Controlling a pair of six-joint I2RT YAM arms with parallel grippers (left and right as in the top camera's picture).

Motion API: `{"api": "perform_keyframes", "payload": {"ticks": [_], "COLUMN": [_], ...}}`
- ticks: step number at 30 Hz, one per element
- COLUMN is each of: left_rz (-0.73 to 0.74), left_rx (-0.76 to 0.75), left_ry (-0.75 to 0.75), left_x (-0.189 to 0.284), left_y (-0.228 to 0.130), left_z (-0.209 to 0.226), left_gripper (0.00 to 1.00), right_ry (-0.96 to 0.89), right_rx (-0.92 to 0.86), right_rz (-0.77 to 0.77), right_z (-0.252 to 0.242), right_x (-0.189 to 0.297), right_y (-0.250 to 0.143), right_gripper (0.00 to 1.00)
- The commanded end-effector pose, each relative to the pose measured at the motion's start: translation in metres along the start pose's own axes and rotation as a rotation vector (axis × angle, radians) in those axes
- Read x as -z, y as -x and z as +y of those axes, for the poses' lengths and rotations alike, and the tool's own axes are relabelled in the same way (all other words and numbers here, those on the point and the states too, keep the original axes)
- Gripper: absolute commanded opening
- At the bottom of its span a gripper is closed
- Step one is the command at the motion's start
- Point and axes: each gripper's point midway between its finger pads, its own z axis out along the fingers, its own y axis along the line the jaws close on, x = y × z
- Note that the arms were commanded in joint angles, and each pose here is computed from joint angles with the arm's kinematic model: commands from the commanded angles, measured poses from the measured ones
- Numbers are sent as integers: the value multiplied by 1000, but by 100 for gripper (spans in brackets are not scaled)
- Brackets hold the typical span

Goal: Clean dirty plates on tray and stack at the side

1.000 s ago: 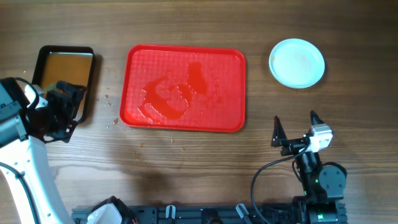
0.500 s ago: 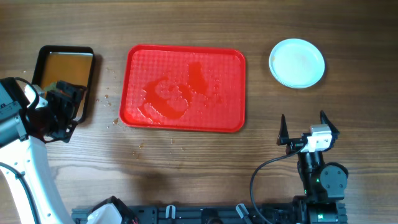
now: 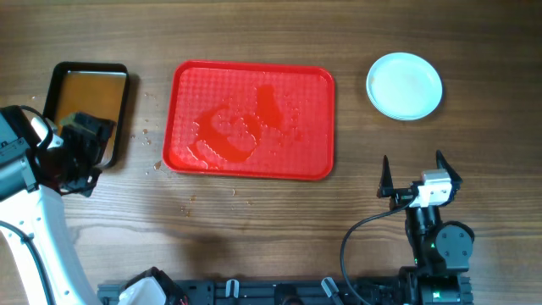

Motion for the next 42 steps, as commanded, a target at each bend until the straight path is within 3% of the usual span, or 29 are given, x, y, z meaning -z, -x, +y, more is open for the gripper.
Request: {"api": "perform_keyframes", "payload": {"ticks": [1, 6, 12, 16, 21, 25, 29, 33, 42], "left_rz": [14, -64, -265, -412, -489, -531, -463, -608, -739], "left_rx": [-95, -621, -769, -820, -830, -839, -833, -863, -867], "left_ry": [3, -168, -425, -527, -547, -530, -405, -477, -587], "left_x": [-2, -35, -70, -77, -76, -73, -89, -61, -27], "left_y": [-10, -56, -90, -100, -102, -102, -115, -110, -106], "left_z": [-2, -28, -14, 1, 10, 8, 34, 15, -3], "left_gripper": [100, 100, 100, 100, 100, 100, 100, 100, 100], "right_ry": [-21, -21, -21, -21, -21, -21, -21, -21, -21], "right_rx": [14, 14, 14, 13, 14, 14, 14, 14, 14], "right_rz": [-11, -11, -11, -11, -11, -11, -11, -11, -11], "right_z": [-4, -4, -4, -4, -4, -4, -4, -4, -4], "right_x": [1, 1, 1, 1, 1, 1, 1, 1, 1], "right_y": [2, 2, 2, 2, 2, 2, 2, 2, 2], "right_gripper": [100, 100, 100, 100, 100, 100, 100, 100, 100]}}
